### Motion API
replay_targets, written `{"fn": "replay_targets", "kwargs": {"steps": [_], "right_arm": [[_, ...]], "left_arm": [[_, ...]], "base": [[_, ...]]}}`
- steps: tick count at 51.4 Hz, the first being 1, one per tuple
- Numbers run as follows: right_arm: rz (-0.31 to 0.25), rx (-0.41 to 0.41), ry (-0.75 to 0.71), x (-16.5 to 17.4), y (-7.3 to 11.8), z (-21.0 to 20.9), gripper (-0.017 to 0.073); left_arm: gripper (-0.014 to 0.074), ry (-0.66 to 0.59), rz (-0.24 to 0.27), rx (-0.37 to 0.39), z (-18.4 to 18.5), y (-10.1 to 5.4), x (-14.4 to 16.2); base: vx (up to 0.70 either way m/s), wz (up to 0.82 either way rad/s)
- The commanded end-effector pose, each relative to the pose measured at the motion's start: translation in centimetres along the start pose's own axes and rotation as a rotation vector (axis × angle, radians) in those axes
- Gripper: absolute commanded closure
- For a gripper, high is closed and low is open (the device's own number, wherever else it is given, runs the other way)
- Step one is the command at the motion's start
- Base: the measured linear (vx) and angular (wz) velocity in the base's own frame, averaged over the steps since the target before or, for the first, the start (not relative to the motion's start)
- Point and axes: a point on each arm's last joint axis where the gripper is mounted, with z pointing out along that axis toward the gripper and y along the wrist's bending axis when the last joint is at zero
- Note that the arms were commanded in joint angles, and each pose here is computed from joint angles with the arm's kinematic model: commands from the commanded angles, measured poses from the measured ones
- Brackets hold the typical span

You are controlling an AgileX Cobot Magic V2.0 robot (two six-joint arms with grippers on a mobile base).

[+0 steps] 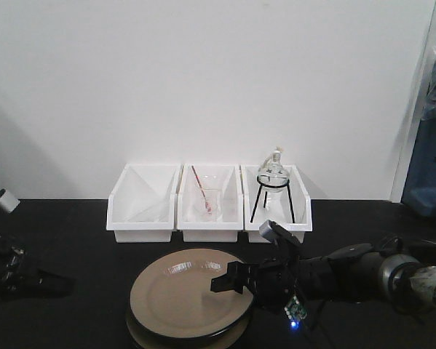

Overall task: Arrange circular plates on left workspace
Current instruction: 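Carry the plate over the first plate and lower it on top, then open the right gripper and pull the right arm back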

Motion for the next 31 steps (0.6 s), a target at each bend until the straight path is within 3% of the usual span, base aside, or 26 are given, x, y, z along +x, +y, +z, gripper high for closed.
{"fn": "replay_targets", "kwargs": {"steps": [1, 10, 16, 23, 26, 31], "right_arm": [[-0.126, 0.024, -0.113, -2.9, 2.1, -3.3, 0.0028], [-0.308, 0.143, -0.136, -3.7, 2.6, -5.1, 0.0084], [-0.395, 0.204, -0.173, -4.5, 3.3, -6.5, 0.0127], [-0.448, 0.249, -0.235, -5.7, 4.1, -9.4, 0.0209], [-0.447, 0.266, -0.264, -6.2, 4.3, -10.9, 0.026], [-0.423, 0.305, -0.314, -7.1, 4.4, -14.5, 0.0419]], "left_arm": [[0.0597, -0.083, 0.026, 0.042, -1.4, -2.1, -1.2], [0.0597, -0.084, 0.026, 0.041, -1.4, -2.1, -1.2], [0.0597, -0.086, 0.025, 0.038, -1.4, -2.0, -1.2], [0.0597, -0.093, 0.025, 0.029, -1.4, -2.0, -1.3], [0.0597, -0.093, 0.025, 0.028, -1.4, -1.9, -1.3], [0.0596, -0.098, 0.025, 0.018, -1.4, -1.8, -1.3]], "base": [[0.0, 0.0], [0.0, 0.0], [0.0, 0.0], [0.0, 0.0], [0.0, 0.0], [0.0, 0.0]]}}
